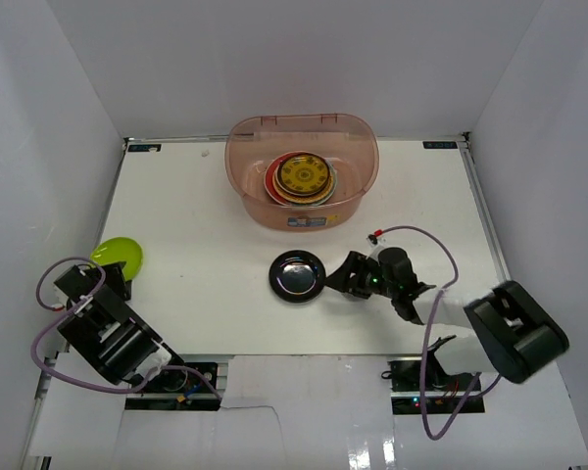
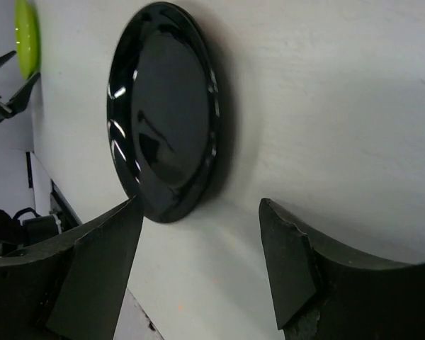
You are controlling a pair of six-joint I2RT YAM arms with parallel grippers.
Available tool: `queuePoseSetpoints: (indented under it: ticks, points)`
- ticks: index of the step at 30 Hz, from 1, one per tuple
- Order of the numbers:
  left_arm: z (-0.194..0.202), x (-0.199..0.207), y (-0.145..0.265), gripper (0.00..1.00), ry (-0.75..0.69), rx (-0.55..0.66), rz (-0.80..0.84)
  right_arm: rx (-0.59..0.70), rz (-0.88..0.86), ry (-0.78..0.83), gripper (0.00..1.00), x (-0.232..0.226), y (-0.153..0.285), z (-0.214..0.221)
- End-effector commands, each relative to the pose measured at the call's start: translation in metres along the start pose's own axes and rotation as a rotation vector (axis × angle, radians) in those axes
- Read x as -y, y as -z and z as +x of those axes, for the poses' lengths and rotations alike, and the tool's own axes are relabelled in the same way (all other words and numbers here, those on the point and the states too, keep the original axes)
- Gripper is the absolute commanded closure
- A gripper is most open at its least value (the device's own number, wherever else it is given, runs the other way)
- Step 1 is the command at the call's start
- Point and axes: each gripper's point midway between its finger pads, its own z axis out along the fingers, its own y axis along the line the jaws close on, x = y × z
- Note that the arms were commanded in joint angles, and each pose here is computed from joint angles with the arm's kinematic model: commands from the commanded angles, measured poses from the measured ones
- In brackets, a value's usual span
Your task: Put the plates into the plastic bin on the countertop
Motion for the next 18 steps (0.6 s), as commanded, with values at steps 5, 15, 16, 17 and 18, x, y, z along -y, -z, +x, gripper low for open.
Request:
queuePoseSetpoints:
  ticks: [5, 15, 16, 17, 18]
  points:
    - [0.01, -0.055, -0.014, 0.77, 0.026, -0.019, -0.179, -0.094, -0.103, -0.057, 0.58, -0.031, -0.06, 0.008]
    - [0.012, -0.032, -0.006, 1.0, -0.042, -0.032, -0.087, 0.023, -0.183, 0.071, 0.92, -0.072, -0.005, -0.012]
    - [0.013, -0.025, -0.002, 1.0, -0.054, -0.025, -0.06, 0.08, -0.227, 0.102, 0.92, -0.09, 0.01, -0.025]
    - [0.013, -0.021, 0.0, 1.0, -0.061, -0.025, -0.043, 0.112, -0.242, 0.119, 0.92, -0.1, 0.017, -0.035]
    - [0.02, -0.015, 0.004, 1.0, -0.069, -0.058, -0.01, 0.13, -0.252, 0.149, 0.92, -0.107, 0.023, -0.041]
